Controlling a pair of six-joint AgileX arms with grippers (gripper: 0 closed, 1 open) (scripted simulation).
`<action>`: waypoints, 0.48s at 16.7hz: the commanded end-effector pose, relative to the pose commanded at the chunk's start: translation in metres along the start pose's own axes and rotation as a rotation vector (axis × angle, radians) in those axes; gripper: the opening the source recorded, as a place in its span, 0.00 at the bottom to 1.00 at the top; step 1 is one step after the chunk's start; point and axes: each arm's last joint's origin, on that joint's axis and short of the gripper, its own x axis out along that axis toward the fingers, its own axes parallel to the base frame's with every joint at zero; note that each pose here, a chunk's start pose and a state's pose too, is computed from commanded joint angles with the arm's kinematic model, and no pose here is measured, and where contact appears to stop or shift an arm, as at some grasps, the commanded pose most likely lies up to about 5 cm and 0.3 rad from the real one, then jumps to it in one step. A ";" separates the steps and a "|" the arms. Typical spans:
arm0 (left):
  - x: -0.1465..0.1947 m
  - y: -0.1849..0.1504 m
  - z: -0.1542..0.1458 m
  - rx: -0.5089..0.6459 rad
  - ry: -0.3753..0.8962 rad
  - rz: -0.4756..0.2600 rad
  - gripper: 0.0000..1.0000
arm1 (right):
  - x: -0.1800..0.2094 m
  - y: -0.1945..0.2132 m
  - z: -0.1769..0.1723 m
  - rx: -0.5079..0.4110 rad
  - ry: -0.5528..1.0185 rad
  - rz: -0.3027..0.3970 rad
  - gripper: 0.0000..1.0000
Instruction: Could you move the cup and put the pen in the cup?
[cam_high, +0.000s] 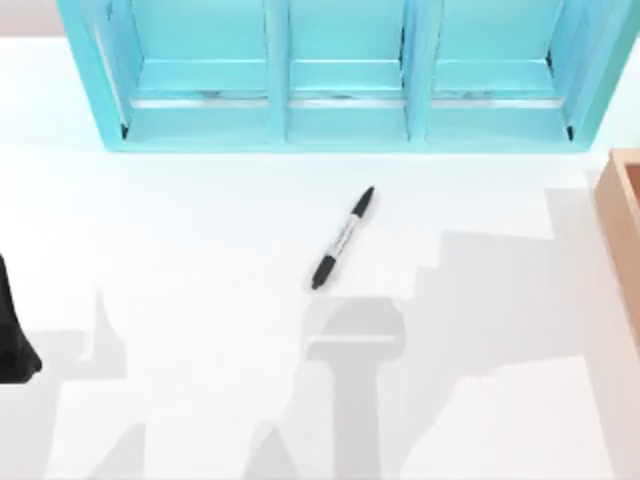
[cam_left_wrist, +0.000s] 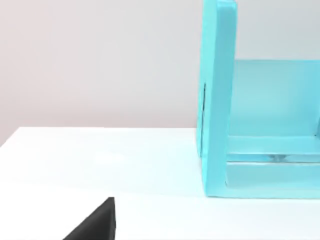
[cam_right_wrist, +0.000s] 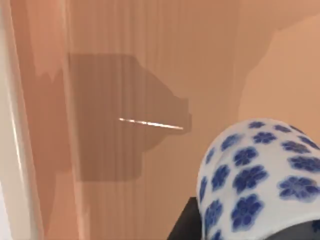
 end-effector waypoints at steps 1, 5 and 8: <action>0.000 0.000 0.000 0.000 0.000 0.000 1.00 | -0.015 0.016 -0.001 0.003 0.017 0.002 0.00; 0.000 0.000 0.000 0.000 0.000 0.000 1.00 | -0.074 0.073 -0.015 0.019 0.008 -0.003 0.00; 0.000 0.000 0.000 0.000 0.000 0.000 1.00 | -0.092 0.088 -0.022 0.019 -0.011 -0.002 0.00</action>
